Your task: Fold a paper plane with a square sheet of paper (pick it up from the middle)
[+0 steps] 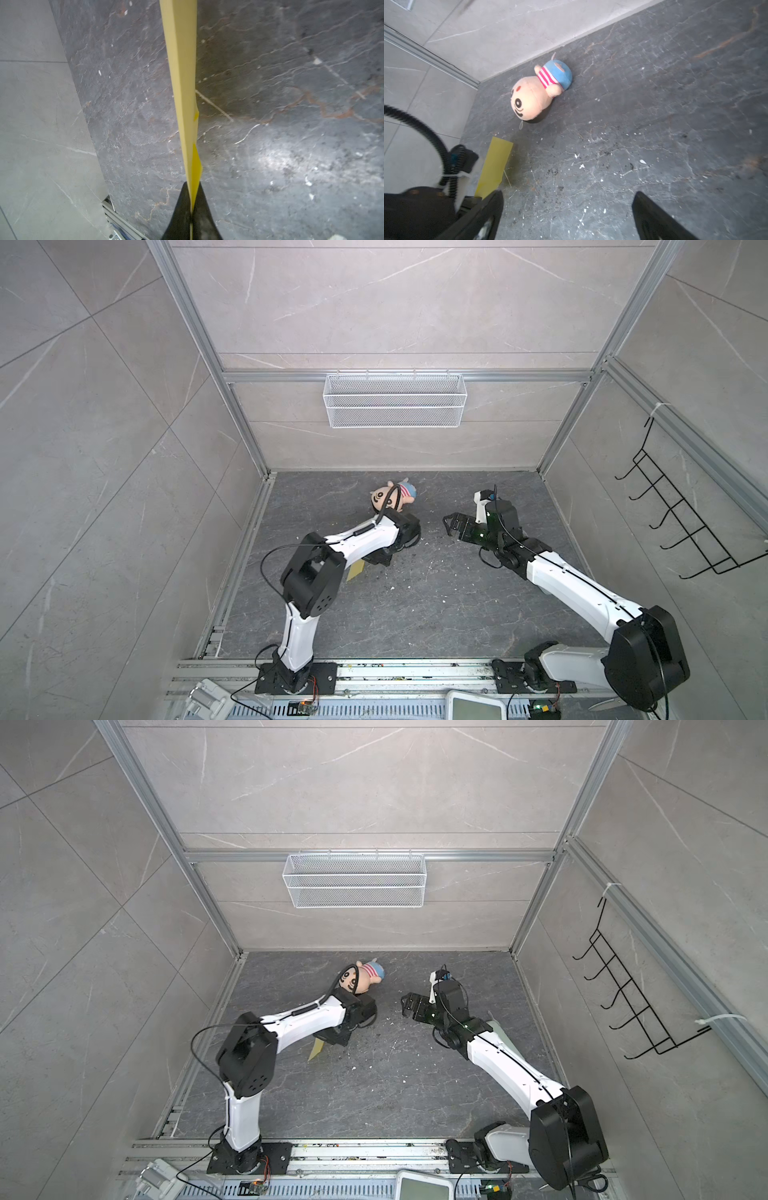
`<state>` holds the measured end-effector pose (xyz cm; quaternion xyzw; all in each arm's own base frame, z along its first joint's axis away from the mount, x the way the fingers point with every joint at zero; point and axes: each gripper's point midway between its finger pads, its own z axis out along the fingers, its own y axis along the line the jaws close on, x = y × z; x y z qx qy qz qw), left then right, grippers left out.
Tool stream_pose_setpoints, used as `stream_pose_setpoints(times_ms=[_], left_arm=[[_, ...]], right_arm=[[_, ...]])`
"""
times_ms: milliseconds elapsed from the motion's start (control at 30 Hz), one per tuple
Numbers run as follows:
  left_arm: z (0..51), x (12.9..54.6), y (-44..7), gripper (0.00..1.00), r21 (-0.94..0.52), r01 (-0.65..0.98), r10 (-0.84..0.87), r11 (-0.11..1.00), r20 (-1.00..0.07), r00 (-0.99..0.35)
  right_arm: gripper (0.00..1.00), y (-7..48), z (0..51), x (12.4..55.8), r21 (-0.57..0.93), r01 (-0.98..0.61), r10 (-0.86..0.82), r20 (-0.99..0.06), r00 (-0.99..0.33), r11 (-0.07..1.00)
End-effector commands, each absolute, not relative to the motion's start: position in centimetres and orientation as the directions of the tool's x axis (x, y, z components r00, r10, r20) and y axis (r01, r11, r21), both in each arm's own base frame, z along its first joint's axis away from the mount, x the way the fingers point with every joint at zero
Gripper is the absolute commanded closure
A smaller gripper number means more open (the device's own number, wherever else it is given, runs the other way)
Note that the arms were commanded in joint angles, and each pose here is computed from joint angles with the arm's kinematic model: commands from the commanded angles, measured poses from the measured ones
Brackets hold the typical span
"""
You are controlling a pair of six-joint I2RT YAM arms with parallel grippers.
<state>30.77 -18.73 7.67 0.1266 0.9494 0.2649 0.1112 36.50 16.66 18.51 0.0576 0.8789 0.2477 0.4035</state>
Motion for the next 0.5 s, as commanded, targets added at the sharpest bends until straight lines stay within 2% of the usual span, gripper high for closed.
stream_pose_setpoints(times_ms=[0, 100, 233, 400, 467], left_arm=[[7.6, 30.9, -21.1, 0.89, 0.475, 0.162, 0.265, 0.865, -0.159, -0.951], [6.2, 30.9, -23.9, 0.79, 0.334, 0.164, 0.228, 0.928, -0.164, -0.960], [5.8, 30.8, -27.6, 0.55, 0.100, 0.194, 0.209, 0.976, -0.167, -0.964], [8.4, 31.2, -29.5, 0.34, -0.229, 0.177, 0.128, 0.957, -0.210, -0.969], [9.6, 31.5, -29.0, 0.28, -0.342, 0.139, 0.063, 0.929, -0.225, -0.972]], right_arm=[[0.01, 15.2, 17.5, 35.9, 0.469, -0.035, 0.327, -0.666, -0.670, 0.883], [0.02, 15.0, 17.0, 35.6, 0.473, -0.018, 0.337, -0.653, -0.678, 0.881], [0.02, 14.9, 16.4, 35.4, 0.469, -0.015, 0.334, -0.651, -0.682, 0.883], [0.04, 16.8, 15.1, 35.0, 0.495, -0.075, 0.285, -0.610, -0.739, 0.866], [0.05, 18.7, 14.4, 34.6, 0.512, -0.114, 0.249, -0.586, -0.771, 0.851]])
